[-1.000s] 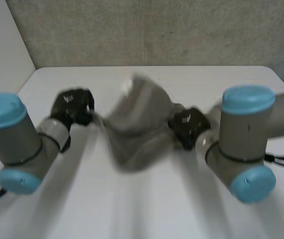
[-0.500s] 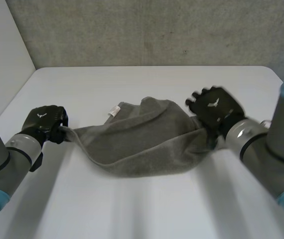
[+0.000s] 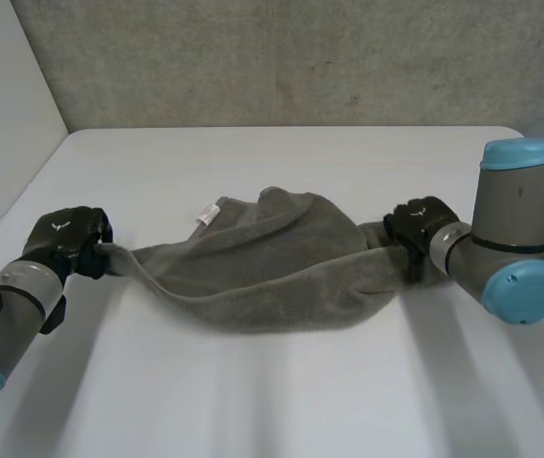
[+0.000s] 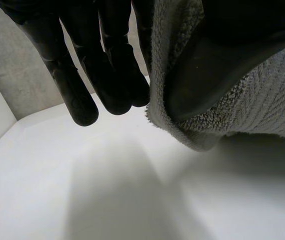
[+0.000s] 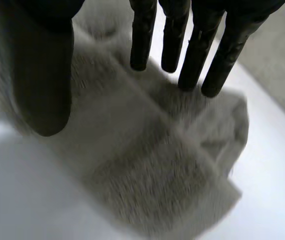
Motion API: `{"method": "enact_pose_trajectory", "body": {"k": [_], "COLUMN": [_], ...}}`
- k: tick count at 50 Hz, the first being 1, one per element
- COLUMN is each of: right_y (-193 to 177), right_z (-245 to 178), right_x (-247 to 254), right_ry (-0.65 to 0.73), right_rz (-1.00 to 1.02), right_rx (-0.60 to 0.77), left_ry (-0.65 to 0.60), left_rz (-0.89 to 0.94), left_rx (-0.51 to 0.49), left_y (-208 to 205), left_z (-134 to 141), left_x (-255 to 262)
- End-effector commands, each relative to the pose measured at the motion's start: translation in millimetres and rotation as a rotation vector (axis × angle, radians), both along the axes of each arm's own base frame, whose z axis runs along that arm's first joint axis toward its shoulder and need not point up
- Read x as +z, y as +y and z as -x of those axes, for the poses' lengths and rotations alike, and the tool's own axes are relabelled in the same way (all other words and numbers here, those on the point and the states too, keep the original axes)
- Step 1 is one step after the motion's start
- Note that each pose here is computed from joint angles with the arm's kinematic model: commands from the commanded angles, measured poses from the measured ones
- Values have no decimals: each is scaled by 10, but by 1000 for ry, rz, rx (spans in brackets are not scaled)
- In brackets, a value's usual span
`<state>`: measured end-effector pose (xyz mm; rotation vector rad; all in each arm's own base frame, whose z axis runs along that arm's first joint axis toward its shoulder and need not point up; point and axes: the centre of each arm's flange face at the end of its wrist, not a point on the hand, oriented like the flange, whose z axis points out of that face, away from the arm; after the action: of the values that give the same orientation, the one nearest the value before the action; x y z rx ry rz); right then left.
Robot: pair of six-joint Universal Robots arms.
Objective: Fold the towel.
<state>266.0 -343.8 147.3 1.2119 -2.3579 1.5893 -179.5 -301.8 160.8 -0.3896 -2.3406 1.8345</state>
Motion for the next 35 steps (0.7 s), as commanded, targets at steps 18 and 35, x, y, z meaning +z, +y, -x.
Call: {"method": "enact_pose_trajectory", "body": {"k": [18, 35], "right_y": [41, 455], "right_z": [245, 333], "right_x": [490, 48], "right_ry": [-85, -69], "right_rz": [6, -92], "right_rx": [-67, -34], "left_ry": [3, 29], "left_rz": [24, 44], "left_rx": [21, 3], "left_y": [-44, 76], "left_z": [-57, -2], "left_x": [80, 178]}}
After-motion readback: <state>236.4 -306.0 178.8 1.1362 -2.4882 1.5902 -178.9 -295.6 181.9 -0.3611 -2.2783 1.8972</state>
